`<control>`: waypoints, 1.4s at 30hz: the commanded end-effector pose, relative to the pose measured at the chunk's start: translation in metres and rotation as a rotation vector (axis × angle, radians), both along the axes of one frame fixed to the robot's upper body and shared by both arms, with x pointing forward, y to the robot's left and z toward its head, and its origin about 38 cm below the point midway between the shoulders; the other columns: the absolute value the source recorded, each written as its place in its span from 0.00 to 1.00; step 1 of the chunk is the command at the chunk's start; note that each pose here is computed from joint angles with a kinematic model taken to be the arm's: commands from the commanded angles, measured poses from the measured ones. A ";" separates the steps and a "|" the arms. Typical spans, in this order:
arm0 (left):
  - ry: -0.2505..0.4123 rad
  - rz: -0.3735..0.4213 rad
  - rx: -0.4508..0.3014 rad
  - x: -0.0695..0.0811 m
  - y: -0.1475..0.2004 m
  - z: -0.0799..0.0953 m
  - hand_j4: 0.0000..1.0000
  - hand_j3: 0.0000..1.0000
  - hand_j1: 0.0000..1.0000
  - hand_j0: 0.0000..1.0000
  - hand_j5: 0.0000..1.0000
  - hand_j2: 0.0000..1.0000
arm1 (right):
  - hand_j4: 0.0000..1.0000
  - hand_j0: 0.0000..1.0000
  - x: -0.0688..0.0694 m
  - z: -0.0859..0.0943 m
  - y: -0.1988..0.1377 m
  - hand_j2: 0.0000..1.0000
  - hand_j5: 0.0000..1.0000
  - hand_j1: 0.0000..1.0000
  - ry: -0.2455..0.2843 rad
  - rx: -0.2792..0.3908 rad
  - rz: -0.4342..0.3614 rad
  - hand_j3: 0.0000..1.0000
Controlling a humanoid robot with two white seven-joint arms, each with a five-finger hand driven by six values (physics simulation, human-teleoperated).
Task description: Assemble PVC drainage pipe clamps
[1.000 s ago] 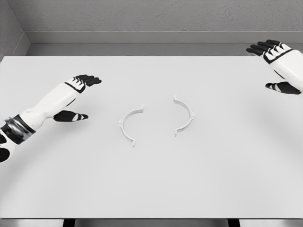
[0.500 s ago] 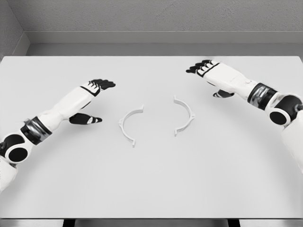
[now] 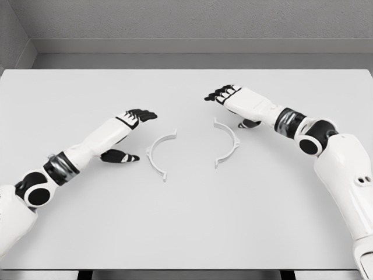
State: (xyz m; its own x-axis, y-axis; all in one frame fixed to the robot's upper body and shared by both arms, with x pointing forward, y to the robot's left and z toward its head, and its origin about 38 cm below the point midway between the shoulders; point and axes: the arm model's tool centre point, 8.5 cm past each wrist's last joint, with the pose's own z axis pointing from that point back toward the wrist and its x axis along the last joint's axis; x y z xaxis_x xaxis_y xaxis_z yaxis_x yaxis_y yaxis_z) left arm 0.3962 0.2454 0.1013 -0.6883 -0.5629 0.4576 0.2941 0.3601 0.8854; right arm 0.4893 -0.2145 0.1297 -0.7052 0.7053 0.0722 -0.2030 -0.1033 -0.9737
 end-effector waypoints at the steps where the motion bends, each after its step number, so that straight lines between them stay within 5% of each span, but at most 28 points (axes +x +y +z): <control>1: 0.008 -0.016 0.000 -0.003 -0.006 -0.003 1.00 1.00 1.00 1.00 1.00 1.00 | 1.00 1.00 0.000 0.000 0.000 1.00 1.00 1.00 0.001 0.007 -0.002 1.00; 9: 0.011 -0.036 -0.005 -0.005 -0.018 -0.007 1.00 1.00 1.00 1.00 1.00 1.00 | 1.00 1.00 -0.007 -0.007 0.006 1.00 1.00 1.00 0.009 -0.004 0.021 1.00; 18: 0.009 -0.056 -0.036 -0.007 -0.039 -0.010 1.00 1.00 1.00 1.00 1.00 1.00 | 1.00 1.00 -0.007 0.019 -0.019 1.00 1.00 1.00 -0.060 -0.025 0.001 1.00; 32: -0.014 -0.108 -0.068 -0.015 -0.075 -0.010 1.00 1.00 1.00 1.00 1.00 1.00 | 1.00 1.00 -0.021 0.011 -0.009 1.00 1.00 1.00 -0.058 -0.036 0.038 1.00; 42: -0.015 -0.079 -0.030 -0.012 -0.052 -0.009 1.00 1.00 1.00 1.00 1.00 1.00 | 1.00 1.00 -0.024 0.005 -0.003 1.00 1.00 1.00 -0.038 -0.050 0.054 1.00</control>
